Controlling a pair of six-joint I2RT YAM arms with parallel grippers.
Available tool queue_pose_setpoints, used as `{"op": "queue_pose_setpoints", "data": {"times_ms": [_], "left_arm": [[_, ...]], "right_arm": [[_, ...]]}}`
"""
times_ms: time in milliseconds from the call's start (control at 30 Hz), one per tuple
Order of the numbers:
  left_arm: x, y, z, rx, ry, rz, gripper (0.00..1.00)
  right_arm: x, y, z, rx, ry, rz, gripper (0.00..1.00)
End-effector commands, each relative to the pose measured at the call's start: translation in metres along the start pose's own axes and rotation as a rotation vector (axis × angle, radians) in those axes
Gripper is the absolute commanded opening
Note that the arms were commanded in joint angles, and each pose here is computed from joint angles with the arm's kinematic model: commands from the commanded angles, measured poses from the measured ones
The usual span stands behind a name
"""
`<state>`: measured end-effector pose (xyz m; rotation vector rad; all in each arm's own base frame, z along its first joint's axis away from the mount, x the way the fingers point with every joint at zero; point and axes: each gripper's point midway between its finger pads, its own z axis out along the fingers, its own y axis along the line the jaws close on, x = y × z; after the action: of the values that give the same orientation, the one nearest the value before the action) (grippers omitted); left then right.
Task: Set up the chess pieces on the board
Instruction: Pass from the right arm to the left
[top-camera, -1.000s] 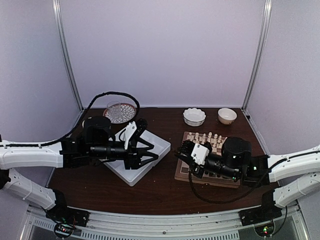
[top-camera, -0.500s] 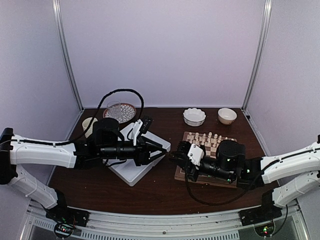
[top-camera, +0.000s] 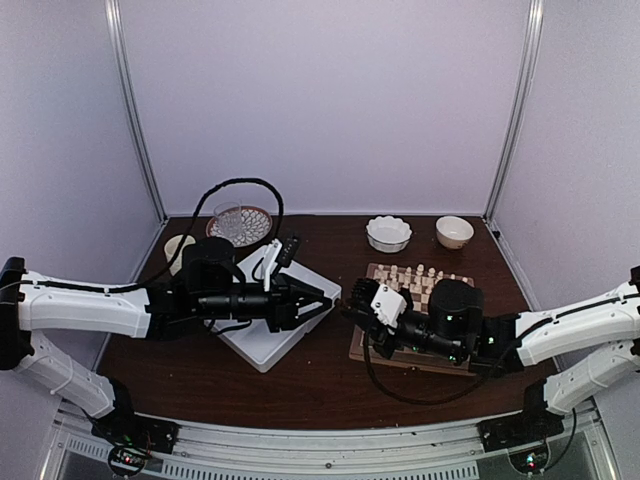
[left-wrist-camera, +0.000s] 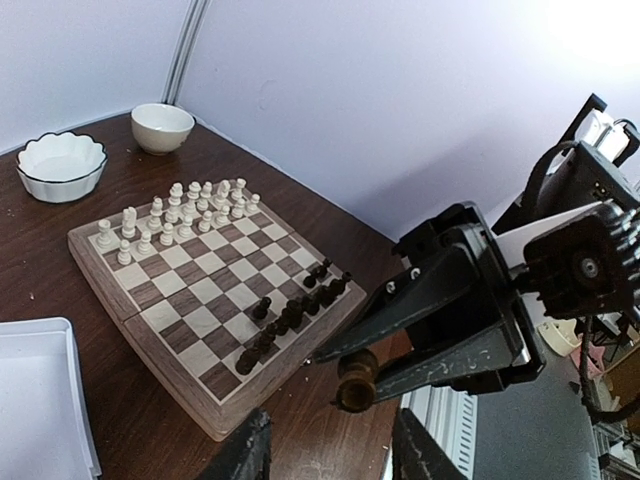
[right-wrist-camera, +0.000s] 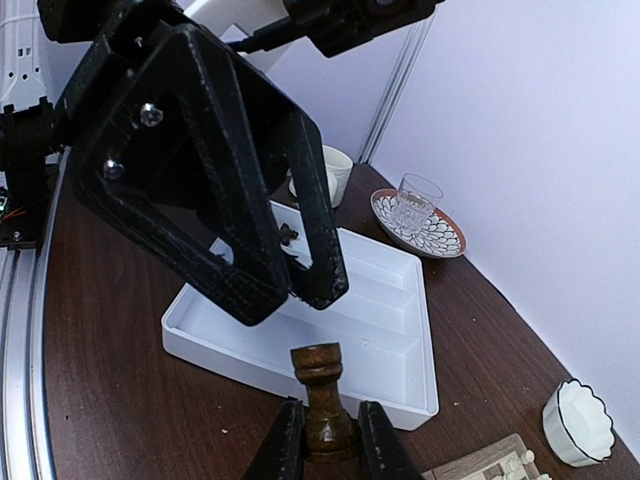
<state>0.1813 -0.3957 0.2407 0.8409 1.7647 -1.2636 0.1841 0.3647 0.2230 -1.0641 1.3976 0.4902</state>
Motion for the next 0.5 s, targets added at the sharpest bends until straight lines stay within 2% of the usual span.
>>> {"op": "queue_pose_setpoints", "data": {"times_ms": [0,467], "left_arm": [[-0.012,-0.014,-0.005,0.056,-0.037,0.001,0.41],[0.001,-0.010,0.015,0.052,0.081,-0.052,0.31]], "right_arm": [[0.005,-0.002,0.005,0.013,0.021,-0.008,0.00],[0.006,0.007,0.010,-0.034,0.026,-0.021,0.00]]}}
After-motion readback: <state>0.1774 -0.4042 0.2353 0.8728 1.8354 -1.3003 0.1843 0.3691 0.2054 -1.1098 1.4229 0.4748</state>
